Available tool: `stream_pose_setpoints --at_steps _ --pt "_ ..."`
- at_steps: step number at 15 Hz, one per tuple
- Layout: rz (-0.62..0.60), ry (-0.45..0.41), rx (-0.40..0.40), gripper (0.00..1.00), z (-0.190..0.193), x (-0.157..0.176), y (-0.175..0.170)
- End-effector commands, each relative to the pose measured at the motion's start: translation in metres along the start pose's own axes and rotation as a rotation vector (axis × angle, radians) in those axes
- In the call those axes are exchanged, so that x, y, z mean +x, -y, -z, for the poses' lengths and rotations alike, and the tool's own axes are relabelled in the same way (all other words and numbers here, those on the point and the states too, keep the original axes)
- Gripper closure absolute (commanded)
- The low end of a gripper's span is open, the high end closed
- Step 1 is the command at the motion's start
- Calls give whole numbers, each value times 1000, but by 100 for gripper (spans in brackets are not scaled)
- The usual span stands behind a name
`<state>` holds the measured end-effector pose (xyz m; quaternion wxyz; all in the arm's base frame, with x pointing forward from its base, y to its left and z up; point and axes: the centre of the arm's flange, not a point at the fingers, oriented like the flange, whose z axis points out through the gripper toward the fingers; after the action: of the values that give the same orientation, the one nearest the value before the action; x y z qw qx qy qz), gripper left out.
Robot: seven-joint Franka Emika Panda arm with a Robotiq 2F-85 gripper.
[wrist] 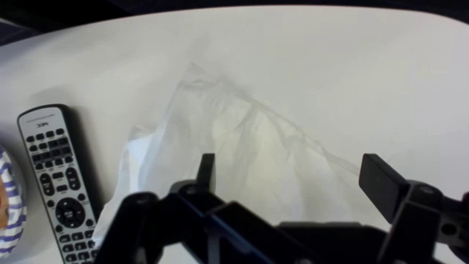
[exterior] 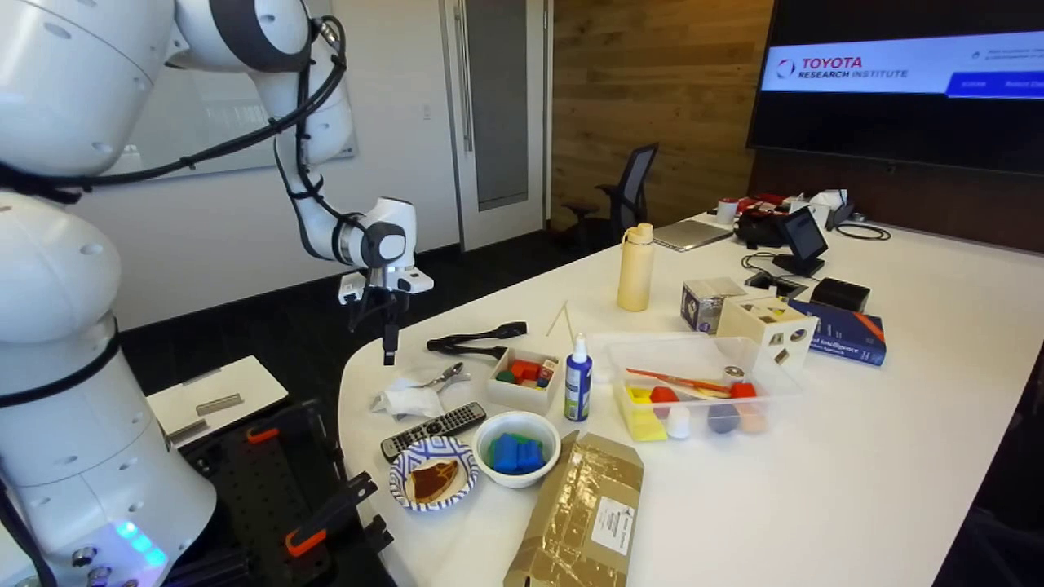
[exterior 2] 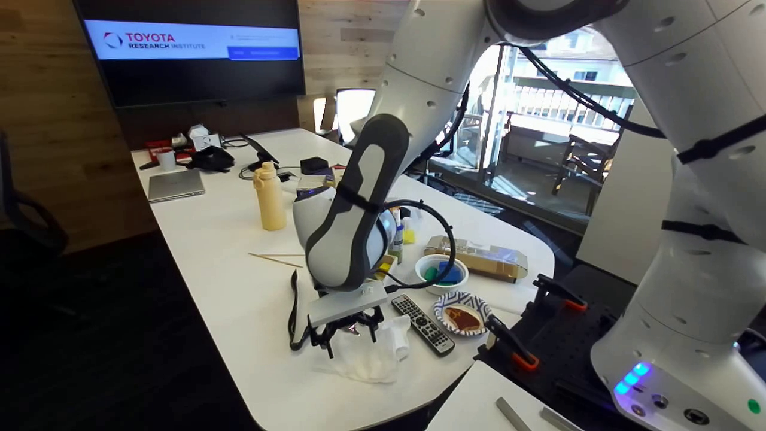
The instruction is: Use the white napkin to wipe the grey remote control.
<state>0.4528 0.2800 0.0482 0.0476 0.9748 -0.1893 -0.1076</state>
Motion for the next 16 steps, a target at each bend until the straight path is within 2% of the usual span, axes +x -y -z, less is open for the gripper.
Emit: stream_pose_setpoints --at_steps 1,9,10,11,16 --pt "-76 -47 -57 0 -14 19 22" --pt "-122 -41 -95 0 -69 33 31" --pt "-115 -42 -96 25 -74 34 33" --pt "-111 -44 -95 26 -76 35 35" --pt "-104 -63 -79 63 -68 39 42"
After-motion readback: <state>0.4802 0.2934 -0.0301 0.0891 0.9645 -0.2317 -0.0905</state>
